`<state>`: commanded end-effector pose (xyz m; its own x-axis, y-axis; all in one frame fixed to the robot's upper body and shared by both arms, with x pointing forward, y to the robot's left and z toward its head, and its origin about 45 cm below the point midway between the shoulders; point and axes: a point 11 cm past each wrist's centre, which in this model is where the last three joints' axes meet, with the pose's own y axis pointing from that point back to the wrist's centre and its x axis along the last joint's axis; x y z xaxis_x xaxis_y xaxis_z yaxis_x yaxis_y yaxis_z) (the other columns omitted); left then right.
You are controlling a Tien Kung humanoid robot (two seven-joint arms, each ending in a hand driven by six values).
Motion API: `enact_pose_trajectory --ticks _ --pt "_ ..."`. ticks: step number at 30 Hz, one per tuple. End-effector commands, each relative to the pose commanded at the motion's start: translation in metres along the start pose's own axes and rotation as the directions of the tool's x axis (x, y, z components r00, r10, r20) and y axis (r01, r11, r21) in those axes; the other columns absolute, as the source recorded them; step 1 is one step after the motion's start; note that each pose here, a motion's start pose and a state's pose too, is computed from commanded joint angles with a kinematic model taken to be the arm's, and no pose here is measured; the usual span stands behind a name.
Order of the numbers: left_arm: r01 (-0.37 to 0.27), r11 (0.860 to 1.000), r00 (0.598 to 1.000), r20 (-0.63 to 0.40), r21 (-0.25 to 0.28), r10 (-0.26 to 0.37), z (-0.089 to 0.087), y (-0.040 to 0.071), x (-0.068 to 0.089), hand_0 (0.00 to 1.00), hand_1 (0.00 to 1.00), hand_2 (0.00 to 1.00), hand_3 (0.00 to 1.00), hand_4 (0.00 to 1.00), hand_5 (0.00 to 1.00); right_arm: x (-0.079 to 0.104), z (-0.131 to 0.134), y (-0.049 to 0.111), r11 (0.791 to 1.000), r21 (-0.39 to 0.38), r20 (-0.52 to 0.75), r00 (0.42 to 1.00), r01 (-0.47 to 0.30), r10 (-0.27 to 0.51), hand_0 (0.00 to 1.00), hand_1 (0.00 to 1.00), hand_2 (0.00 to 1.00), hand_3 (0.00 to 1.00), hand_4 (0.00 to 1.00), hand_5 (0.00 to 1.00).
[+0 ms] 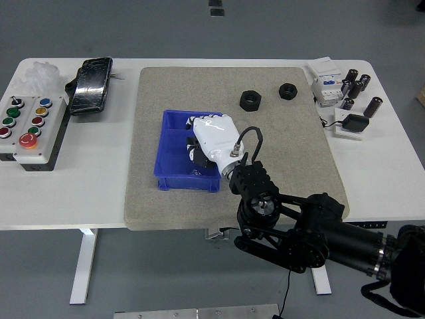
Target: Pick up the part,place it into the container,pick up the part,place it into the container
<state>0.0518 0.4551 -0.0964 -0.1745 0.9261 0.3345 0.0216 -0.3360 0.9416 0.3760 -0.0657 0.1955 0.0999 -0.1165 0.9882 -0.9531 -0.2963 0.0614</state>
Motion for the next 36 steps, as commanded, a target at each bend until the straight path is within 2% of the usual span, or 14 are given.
enact_pose_trajectory --ticks 1,4,8,12,13,15,17,21,24,25,30,32,34,36 --pt "0.0 1.0 1.0 0.0 -0.001 0.0 0.0 0.0 0.0 0.616 0.518 0.544 0.631 0.598 0.455 0.001 0.001 0.0 1.0 -0.004 0.004 1.0 -0.003 0.003 0.495 0.684 0.739 0.761 0.773 0.415" --pt "0.0 1.0 1.0 0.001 -0.003 0.0 0.001 0.0 0.0 0.616 0.518 0.544 0.631 0.598 0.455 0.006 0.005 -0.001 1.0 -0.016 0.014 1.0 -0.02 0.021 0.495 0.684 0.739 0.761 0.773 0.415" --pt "0.002 1.0 1.0 0.001 -0.005 -0.002 0.001 0.0 -0.001 0.615 0.518 0.544 0.631 0.598 0.455 0.029 0.021 -0.003 0.993 -0.052 0.053 0.993 -0.104 0.106 0.477 0.675 0.728 0.74 0.764 0.412" --pt "0.001 1.0 1.0 0.0 -0.003 -0.001 0.0 0.0 -0.001 0.615 0.518 0.544 0.631 0.598 0.455 0.056 0.052 0.003 0.971 -0.136 0.155 0.963 -0.199 0.219 0.477 0.675 0.728 0.74 0.764 0.412" --pt "0.001 1.0 1.0 -0.001 -0.003 -0.001 -0.001 0.0 0.0 0.615 0.518 0.544 0.63 0.598 0.456 0.062 0.064 0.007 0.962 -0.168 0.197 0.949 -0.216 0.247 0.466 0.654 0.705 0.707 0.758 0.41" --pt "0.001 1.0 1.0 -0.003 -0.002 -0.001 -0.002 0.0 0.0 0.615 0.518 0.544 0.63 0.598 0.456 0.073 0.083 0.013 0.945 -0.211 0.278 0.911 -0.25 0.303 0.466 0.654 0.705 0.707 0.758 0.41" --pt "0.002 1.0 1.0 -0.006 0.001 -0.002 -0.005 -0.001 -0.001 0.615 0.518 0.544 0.63 0.598 0.456 0.077 0.107 0.021 0.924 -0.264 0.363 0.859 -0.276 0.36 0.466 0.654 0.705 0.707 0.758 0.41" --pt "0.003 1.0 1.0 -0.009 0.01 -0.003 -0.011 -0.002 -0.002 0.615 0.518 0.544 0.631 0.598 0.457 0.075 0.145 0.036 0.886 -0.357 0.484 0.753 -0.296 0.446 0.497 0.663 0.697 0.694 0.761 0.393" --pt "0.003 1.0 1.0 -0.01 0.014 -0.003 -0.014 -0.002 -0.002 0.615 0.518 0.544 0.631 0.598 0.457 0.069 0.172 0.051 0.867 -0.409 0.559 0.674 -0.284 0.484 0.497 0.663 0.697 0.694 0.761 0.393" --pt "0.002 1.0 1.0 -0.01 0.014 -0.002 -0.014 -0.002 -0.001 0.615 0.518 0.543 0.63 0.599 0.455 0.067 0.179 0.057 0.864 -0.42 0.579 0.651 -0.279 0.491 0.553 0.675 0.698 0.685 0.781 0.406" --pt "-0.003 1.0 1.0 -0.009 0.011 0.003 -0.014 -0.002 0.002 0.615 0.518 0.543 0.63 0.599 0.455 0.056 0.216 0.087 0.843 -0.468 0.668 0.517 -0.266 0.535 0.553 0.675 0.698 0.685 0.781 0.406" --pt "-0.006 1.0 1.0 -0.008 0.012 0.006 -0.015 -0.002 0.003 0.615 0.517 0.541 0.629 0.6 0.453 0.053 0.23 0.099 0.831 -0.487 0.695 0.457 -0.27 0.556 0.566 0.668 0.685 0.667 0.795 0.439" --pt "-0.007 1.0 1.0 -0.006 0.015 0.007 -0.015 -0.002 0.005 0.615 0.517 0.541 0.629 0.6 0.453 0.051 0.242 0.111 0.812 -0.51 0.71 0.392 -0.285 0.584 0.566 0.668 0.685 0.667 0.795 0.439" --pt "-0.01 1.0 1.0 -0.005 0.022 0.011 -0.017 -0.002 0.007 0.615 0.517 0.541 0.629 0.6 0.453 0.057 0.255 0.122 0.776 -0.54 0.716 0.307 -0.326 0.627 0.566 0.668 0.685 0.667 0.795 0.439"
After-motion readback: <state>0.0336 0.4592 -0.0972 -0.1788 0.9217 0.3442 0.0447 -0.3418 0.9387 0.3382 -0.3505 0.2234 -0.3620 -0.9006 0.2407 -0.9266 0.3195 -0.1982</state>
